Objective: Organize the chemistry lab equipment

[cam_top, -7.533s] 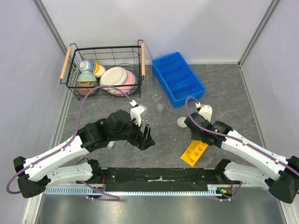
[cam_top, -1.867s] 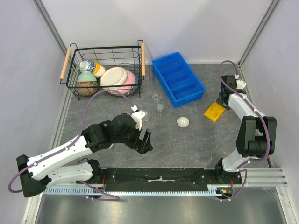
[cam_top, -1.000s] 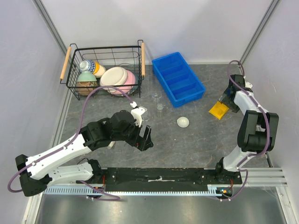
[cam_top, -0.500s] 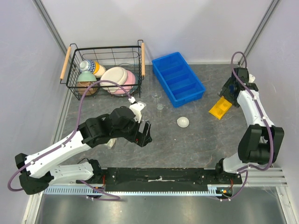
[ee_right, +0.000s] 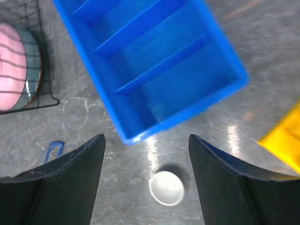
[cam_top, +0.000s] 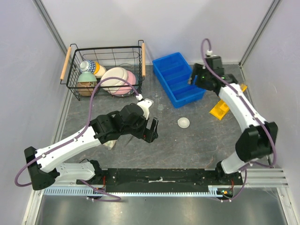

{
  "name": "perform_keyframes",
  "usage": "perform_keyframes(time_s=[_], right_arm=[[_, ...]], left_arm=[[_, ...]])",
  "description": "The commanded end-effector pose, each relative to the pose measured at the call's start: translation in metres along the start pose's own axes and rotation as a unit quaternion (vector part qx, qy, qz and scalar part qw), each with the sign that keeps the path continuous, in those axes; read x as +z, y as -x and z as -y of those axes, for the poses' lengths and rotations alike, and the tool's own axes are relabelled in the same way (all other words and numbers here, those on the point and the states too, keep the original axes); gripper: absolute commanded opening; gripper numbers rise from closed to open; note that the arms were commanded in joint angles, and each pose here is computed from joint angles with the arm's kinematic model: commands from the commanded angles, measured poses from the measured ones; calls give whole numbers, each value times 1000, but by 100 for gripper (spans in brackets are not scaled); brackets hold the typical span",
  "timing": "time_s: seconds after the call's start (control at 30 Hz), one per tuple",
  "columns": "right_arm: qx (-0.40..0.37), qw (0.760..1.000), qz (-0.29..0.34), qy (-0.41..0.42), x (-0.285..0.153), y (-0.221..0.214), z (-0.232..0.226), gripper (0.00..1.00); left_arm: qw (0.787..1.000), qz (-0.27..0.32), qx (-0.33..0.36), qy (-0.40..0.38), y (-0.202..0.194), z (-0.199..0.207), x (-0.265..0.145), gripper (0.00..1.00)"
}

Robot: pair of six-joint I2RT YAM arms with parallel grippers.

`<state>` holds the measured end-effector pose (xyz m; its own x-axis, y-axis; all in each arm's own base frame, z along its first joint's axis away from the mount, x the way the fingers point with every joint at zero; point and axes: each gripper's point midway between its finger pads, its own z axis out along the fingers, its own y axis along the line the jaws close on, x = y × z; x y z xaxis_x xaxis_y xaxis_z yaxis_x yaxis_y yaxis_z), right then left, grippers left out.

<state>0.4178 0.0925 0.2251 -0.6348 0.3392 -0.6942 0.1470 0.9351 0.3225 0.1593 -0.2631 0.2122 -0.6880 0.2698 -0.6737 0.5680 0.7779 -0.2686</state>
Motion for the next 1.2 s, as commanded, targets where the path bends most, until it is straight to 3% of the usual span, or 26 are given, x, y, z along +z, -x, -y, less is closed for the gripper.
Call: perform_keyframes(time_s=[0.0, 0.2, 0.47, 0.87, 0.97, 1.17], right_arm=[[-34, 998, -22, 42, 48, -16, -44, 79], [-48, 997, -52, 28, 105, -37, -60, 77], [-58, 996, -68, -5, 154, -54, -51, 77], [-54, 993, -94, -39, 189, -73, -39, 75], [-55, 993, -98, -46, 192, -75, -36, 71], [-66, 990, -112, -60, 191, -83, -29, 51]], left_arm=[[999, 37, 4, -30, 17, 11, 4, 98], [999, 30, -4, -28, 10, 9, 5, 97], [995, 56, -35, -73, 11, 20, -28, 97], [996, 42, -39, -75, -3, 15, -44, 96], [995, 47, -36, -76, -1, 15, -48, 96], [996, 50, -30, -73, 1, 13, -52, 96]])
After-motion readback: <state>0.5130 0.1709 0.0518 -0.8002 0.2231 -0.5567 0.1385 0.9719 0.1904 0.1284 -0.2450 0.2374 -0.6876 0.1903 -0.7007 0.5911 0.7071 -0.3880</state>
